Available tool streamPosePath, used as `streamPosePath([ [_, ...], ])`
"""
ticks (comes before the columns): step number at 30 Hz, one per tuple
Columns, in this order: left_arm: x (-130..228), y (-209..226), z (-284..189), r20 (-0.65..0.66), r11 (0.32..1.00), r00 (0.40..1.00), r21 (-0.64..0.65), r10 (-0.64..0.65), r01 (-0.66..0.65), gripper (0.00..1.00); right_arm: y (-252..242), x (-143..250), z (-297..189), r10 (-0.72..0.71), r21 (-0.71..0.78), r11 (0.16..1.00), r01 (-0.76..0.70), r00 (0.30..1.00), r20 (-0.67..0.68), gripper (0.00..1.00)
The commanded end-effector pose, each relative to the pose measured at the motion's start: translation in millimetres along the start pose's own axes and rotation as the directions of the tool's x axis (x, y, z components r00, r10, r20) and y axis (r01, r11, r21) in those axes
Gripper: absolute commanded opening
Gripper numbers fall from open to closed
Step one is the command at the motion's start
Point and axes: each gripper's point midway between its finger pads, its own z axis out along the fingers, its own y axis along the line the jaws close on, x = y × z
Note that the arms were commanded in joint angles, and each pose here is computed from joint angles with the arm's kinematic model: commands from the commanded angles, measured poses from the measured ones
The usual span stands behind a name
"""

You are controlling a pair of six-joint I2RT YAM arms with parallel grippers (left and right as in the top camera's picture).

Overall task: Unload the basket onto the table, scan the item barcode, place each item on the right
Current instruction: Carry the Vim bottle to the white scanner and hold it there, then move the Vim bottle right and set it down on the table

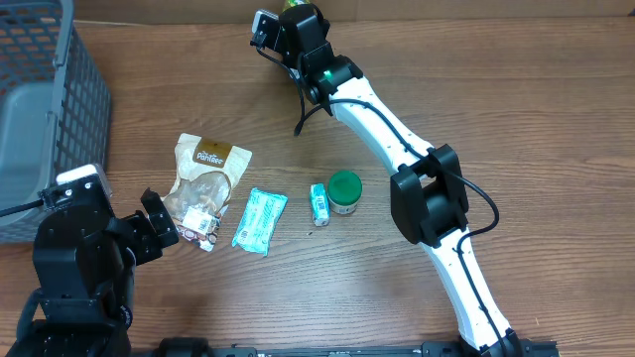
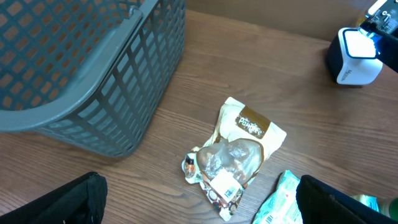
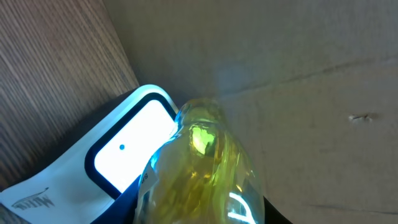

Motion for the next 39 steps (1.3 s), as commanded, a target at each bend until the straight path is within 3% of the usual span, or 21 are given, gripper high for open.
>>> streamPosePath([
  [1, -2.5, 3.1, -2.2, 0.012, 1.0, 1.0, -0.012, -0.009, 0.009, 1.0, 21.4, 4.8, 5.0, -0.002, -0.087, 0.996, 0.003, 1.0, 0.014, 0.18],
  [7, -2.4, 3.2, -2.2, 0.012, 1.0, 1.0, -0.012, -0.009, 0.009, 0.99, 17.5, 2.9, 4.6, 0.012, -0.074, 0.997, -0.011, 1.0, 0.019, 0.14],
  [11, -2.4, 3.2, -2.2, 0.012, 1.0, 1.0, -0.012, -0.009, 0.009, 1.0, -15.3, -7.5, -7.0, 0.148, 0.015, 0.989, -0.149, 0.988, 0.036, 0.14],
  [19, -2.4, 3.2, -2.2, 0.012, 1.0, 1.0, -0.012, -0.009, 0.009, 1.0, -95.5, -38.6, -70.6, 0.343, 0.089, 0.929, -0.359, 0.927, 0.152, 0.2],
  [24, -2.4, 3.2, -2.2, 0.012, 1.0, 1.0, -0.012, -0.009, 0.009, 1.0, -126.6, -38.7, -118.3, 0.478, 0.062, 0.869, -0.49, 0.866, 0.148, 0.2],
  [28, -2.4, 3.2, -2.2, 0.012, 1.0, 1.0, -0.012, -0.009, 0.009, 0.99, -127.6, -21.4, -148.6, 0.578, 0.017, 0.815, -0.58, 0.814, 0.057, 0.2],
  [33, -2.4, 3.2, -2.2, 0.012, 1.0, 1.0, -0.012, -0.009, 0.009, 1.0, -108.8, 28.7, -170.2, 0.675, 0.0, 0.729, -0.684, 0.72, -0.16, 0.2],
  [39, -2.4, 3.2, -2.2, 0.012, 1.0, 1.0, -0.012, -0.009, 0.009, 0.99, -81.0, 113.4, -184.4, 0.744, 0.104, 0.597, -0.796, 0.5, -0.443, 0.18],
])
